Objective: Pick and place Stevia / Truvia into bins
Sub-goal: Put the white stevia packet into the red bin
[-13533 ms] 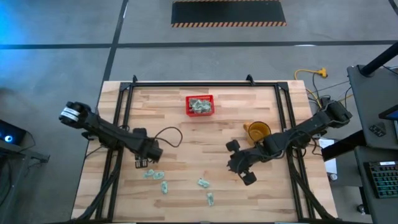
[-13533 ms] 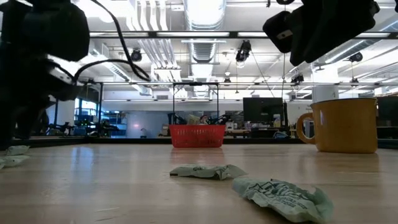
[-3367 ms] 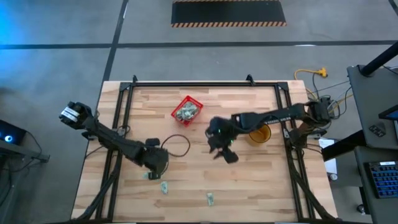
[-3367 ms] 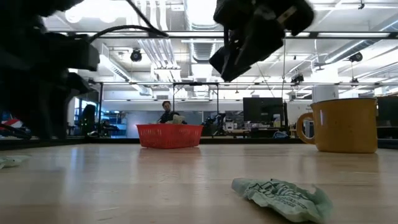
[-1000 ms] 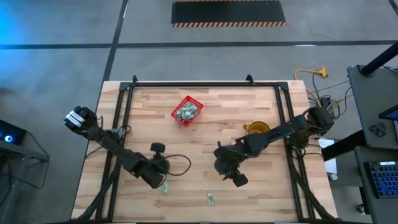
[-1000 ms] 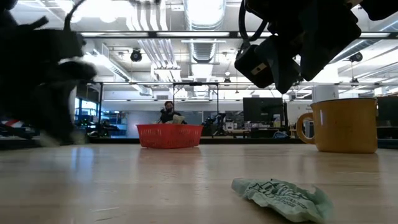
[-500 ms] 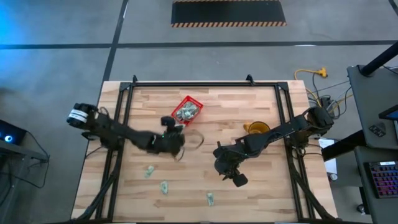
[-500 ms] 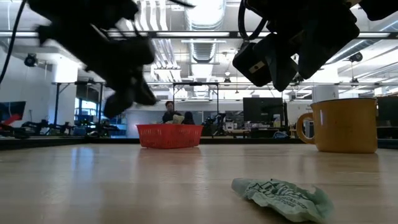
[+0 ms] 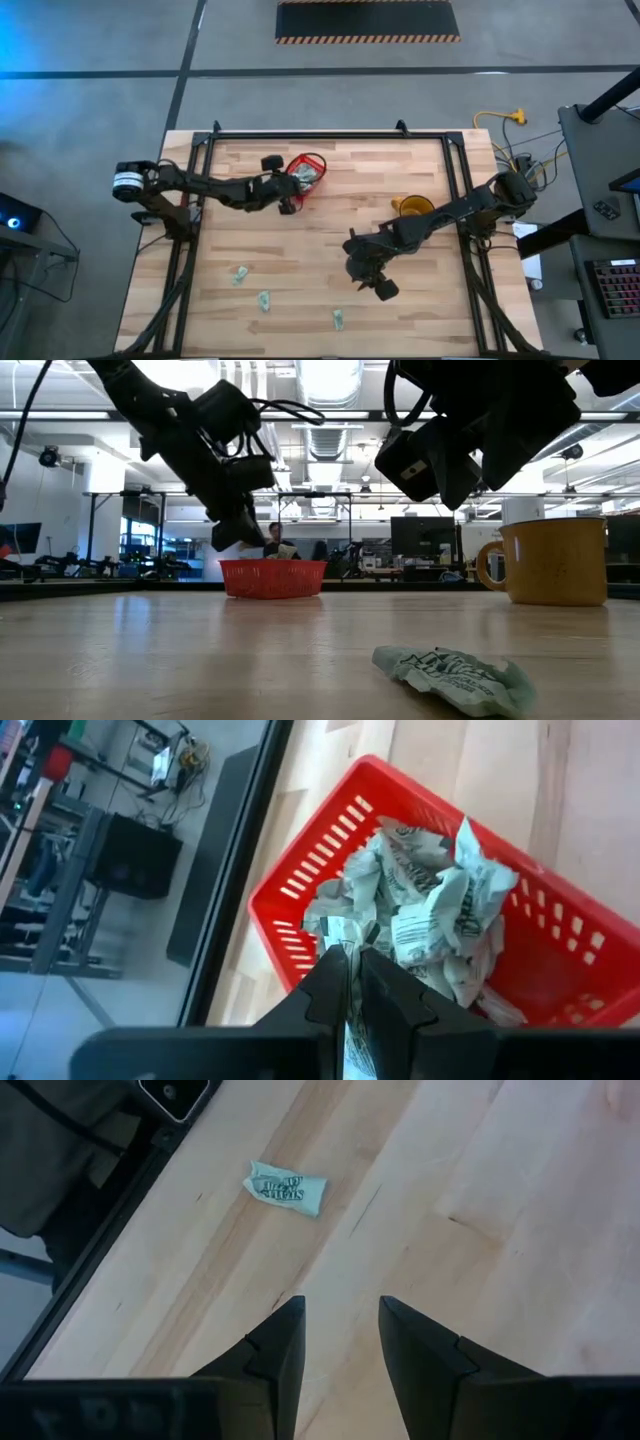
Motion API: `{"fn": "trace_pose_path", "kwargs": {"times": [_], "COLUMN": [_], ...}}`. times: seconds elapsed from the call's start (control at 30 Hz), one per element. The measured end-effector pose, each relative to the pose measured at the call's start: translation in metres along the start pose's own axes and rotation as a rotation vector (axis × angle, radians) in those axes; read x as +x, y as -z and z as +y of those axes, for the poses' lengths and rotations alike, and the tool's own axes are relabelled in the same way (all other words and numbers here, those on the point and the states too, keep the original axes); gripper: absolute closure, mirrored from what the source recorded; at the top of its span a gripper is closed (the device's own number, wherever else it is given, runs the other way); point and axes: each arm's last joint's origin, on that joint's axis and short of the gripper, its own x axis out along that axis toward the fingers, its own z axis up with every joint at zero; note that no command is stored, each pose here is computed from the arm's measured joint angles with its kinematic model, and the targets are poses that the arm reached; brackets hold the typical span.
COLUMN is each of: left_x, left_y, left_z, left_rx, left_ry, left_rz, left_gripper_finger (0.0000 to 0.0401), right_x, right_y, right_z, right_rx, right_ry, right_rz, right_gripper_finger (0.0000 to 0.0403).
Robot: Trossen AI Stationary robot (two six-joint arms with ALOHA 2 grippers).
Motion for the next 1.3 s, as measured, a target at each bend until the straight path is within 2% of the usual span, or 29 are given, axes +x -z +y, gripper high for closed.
{"fn": "trace_pose_path", "kwargs": {"times": [0.1,0.27,0.4,0.53,0.67,0.83,1.07,1.3], "left_x": [0.0,0.0,0.0,0.0,0.0,-0.003,-0.02,-0.059], "left_y": [0.0,-0.002,-0.002,-0.002,-0.002,-0.004,-0.014,-0.019], "left_z": [0.0,0.001,0.0,0.0,0.0,-0.002,-0.006,0.001], "left_rx": [-0.02,-0.034,-0.034,-0.036,-0.036,-0.052,-0.046,-0.029], "left_ry": [0.0,-0.005,-0.005,0.007,0.011,0.021,0.043,0.079], "left_rz": [-0.003,-0.018,-0.018,-0.022,-0.024,-0.032,-0.095,-0.163], "left_gripper_finger": [0.0389,0.0378,0.034,0.0292,0.0249,0.022,0.0215,0.0215], "right_x": [0.008,0.023,0.031,0.047,0.068,0.082,0.11,0.115], "right_y": [0.002,0.002,0.001,0.003,0.005,0.001,0.009,0.002], "right_z": [0.004,0.017,0.03,0.036,0.029,0.015,0.005,-0.004], "right_rx": [-0.05,-0.222,-0.332,-0.408,-0.428,-0.405,-0.398,-0.378], "right_ry": [-0.019,-0.11,-0.141,-0.153,-0.148,-0.132,-0.134,-0.124], "right_rz": [-0.062,-0.222,-0.318,-0.346,-0.337,-0.319,-0.257,-0.242], "right_gripper_finger": [0.0282,0.0282,0.0282,0.0282,0.0282,0.0282,0.0282,0.0282]}}
